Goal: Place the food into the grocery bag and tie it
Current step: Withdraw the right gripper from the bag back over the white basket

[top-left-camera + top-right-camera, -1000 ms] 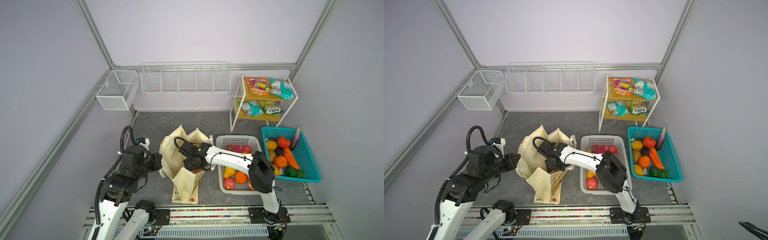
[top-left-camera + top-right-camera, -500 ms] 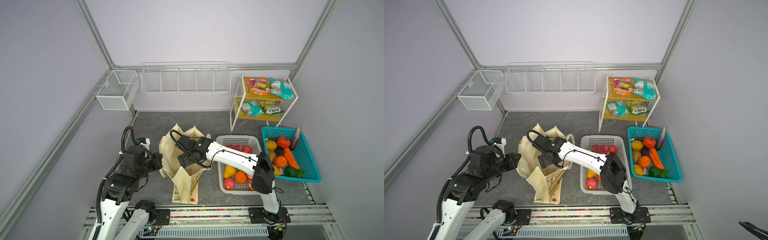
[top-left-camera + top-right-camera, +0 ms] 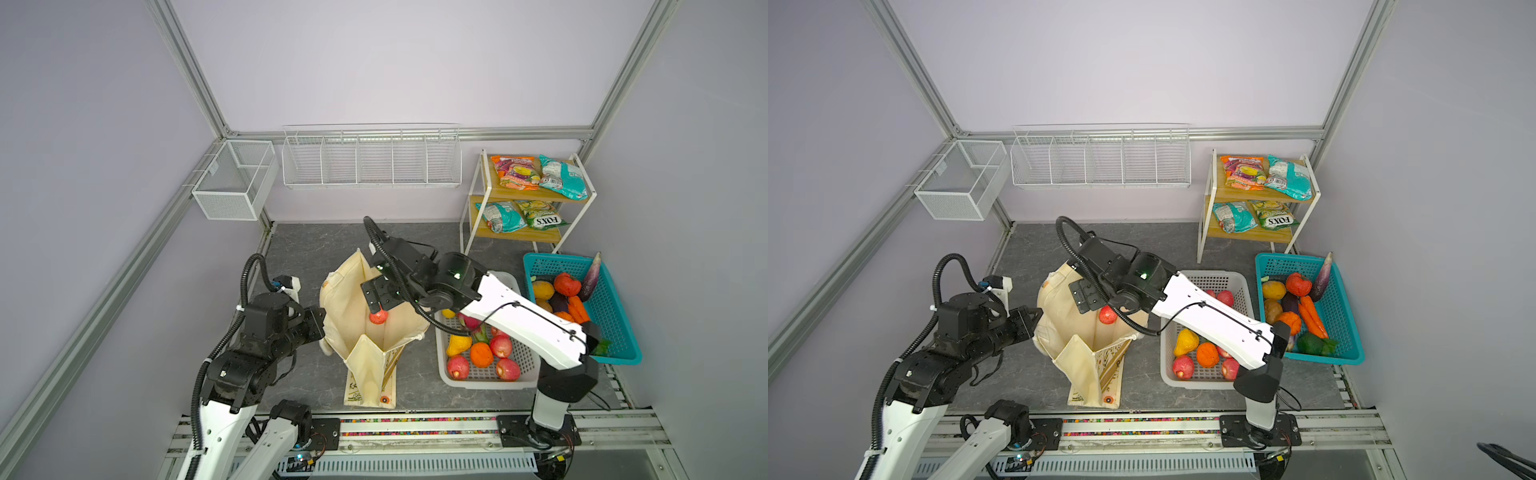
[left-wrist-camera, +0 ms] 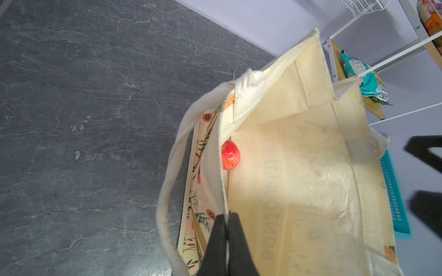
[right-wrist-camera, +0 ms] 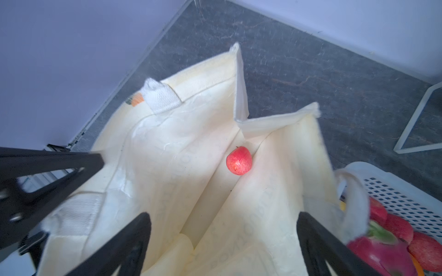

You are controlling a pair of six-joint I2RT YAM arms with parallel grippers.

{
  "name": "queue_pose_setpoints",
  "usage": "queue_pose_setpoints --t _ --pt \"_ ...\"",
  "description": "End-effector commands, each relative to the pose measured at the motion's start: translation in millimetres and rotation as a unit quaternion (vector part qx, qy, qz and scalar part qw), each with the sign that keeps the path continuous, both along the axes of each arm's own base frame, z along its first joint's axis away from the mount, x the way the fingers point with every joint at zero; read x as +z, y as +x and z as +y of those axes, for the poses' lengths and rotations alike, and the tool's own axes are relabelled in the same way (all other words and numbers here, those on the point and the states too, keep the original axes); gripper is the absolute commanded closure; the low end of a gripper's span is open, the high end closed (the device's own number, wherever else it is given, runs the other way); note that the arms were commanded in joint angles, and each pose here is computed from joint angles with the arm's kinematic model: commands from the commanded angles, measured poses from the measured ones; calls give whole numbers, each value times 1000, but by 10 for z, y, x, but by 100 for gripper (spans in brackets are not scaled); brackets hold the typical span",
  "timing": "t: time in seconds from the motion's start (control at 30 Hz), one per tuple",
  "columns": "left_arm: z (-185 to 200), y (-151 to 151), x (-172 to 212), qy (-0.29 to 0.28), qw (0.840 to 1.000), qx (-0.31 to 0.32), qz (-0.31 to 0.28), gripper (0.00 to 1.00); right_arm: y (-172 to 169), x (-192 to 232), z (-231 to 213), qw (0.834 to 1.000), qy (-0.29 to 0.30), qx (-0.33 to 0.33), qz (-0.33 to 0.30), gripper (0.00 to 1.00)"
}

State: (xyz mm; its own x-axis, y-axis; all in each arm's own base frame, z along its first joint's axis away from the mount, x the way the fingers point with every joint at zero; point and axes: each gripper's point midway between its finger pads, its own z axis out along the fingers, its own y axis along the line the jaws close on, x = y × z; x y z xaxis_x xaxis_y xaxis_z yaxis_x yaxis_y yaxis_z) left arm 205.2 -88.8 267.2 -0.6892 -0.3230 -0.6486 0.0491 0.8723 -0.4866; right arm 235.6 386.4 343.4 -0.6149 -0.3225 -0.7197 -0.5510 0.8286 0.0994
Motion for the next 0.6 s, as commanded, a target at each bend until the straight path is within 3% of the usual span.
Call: queue_pose_setpoints --t 0.0,0.23,0.4,0.57 --pt "-11 -32 -107 7 1000 -9 13 100 -48 260 -360 999 -16 -19 -33 3" --pt "-29 -8 -136 6 1000 -12 13 100 -29 314 -1165 992 -44 -105 -48 2" --pt "-32 -16 -148 4 1000 -13 14 100 -38 -131 -1823 981 -31 -192 21 0" --pt "-38 -25 -148 3 1000 -15 14 100 -155 -773 -2381 951 -19 -288 110 1"
